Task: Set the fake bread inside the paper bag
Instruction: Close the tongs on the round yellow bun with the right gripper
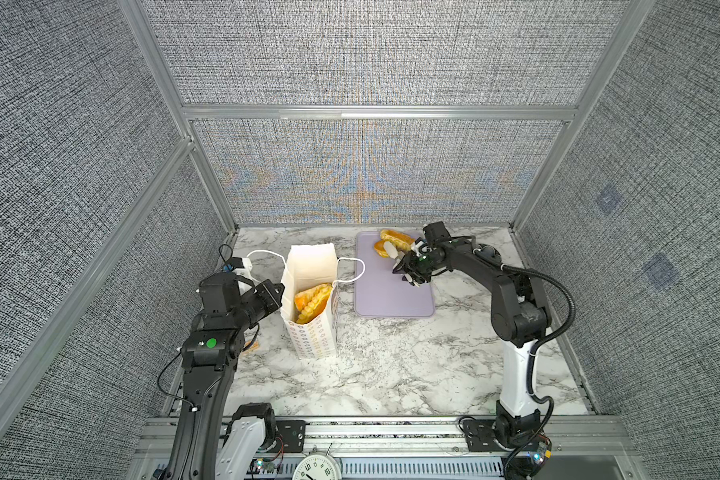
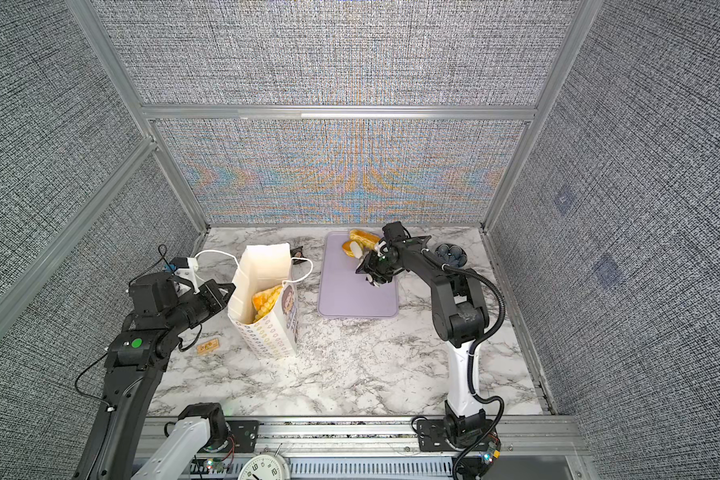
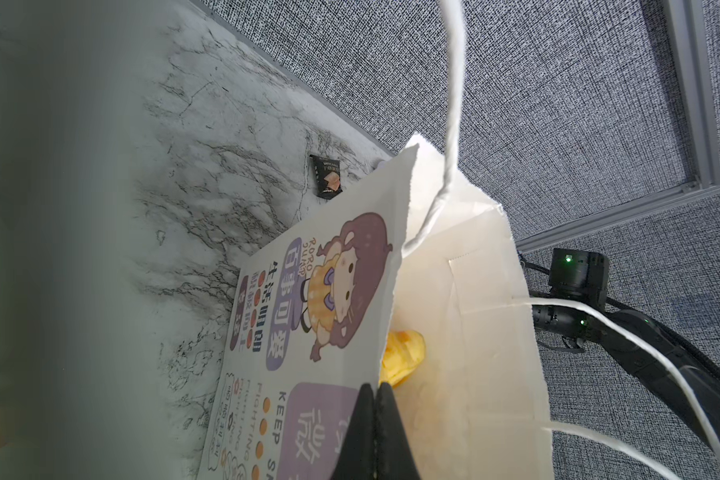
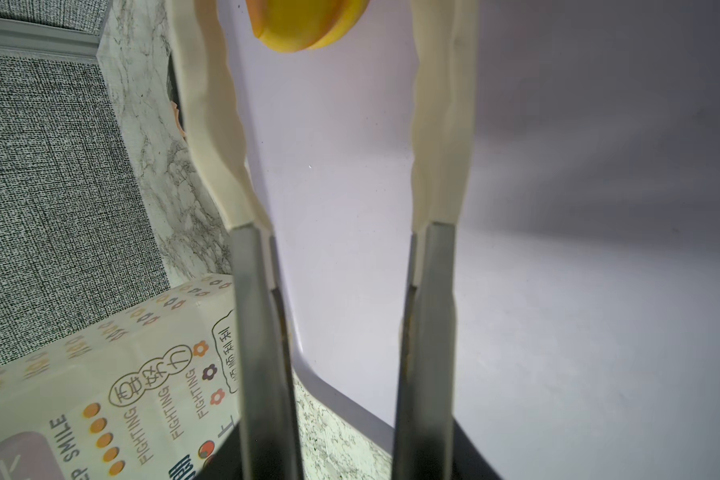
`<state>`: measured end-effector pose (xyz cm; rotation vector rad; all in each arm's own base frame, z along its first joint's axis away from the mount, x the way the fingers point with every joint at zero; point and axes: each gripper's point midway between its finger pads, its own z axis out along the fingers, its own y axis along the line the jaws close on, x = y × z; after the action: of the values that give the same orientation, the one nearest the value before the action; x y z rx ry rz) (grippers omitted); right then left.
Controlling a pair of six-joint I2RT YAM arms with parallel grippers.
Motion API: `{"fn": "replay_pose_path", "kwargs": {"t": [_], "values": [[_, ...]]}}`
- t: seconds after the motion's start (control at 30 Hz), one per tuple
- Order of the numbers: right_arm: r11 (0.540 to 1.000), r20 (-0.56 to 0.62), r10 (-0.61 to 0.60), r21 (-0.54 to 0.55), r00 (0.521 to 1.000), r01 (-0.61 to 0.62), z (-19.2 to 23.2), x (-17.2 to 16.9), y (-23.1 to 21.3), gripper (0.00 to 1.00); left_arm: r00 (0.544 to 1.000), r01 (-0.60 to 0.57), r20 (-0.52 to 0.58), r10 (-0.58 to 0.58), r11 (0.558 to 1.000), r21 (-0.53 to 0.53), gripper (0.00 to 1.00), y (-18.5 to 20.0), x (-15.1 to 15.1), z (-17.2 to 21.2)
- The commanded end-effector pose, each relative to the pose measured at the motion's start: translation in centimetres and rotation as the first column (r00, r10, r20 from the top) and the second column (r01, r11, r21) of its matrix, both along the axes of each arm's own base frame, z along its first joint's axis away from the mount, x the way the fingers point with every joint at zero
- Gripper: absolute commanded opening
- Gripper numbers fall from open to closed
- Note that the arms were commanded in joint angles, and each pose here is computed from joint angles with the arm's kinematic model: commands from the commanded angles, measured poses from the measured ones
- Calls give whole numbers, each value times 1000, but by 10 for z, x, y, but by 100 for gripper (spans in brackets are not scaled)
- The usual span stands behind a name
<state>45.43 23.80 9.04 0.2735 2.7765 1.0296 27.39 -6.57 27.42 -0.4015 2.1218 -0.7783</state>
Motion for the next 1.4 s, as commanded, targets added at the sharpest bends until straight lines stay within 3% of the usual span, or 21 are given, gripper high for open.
{"fn": "replay_pose_path", "kwargs": {"t": [0.0,0.77,1.37], "values": [[1000,22,10,28,1000,-10,5,6,5,46,1000,-1,11,0,1000,15,0,2,1,0],[999,25,24,26,999,-25,4,4,5,31,1000,-2,13,1,1000,17,0,2,-1,3],[998,81,50,26,995,-52,33,-18,5,28,1000,-2,15,2,1000,17,0,2,-1,5]]}}
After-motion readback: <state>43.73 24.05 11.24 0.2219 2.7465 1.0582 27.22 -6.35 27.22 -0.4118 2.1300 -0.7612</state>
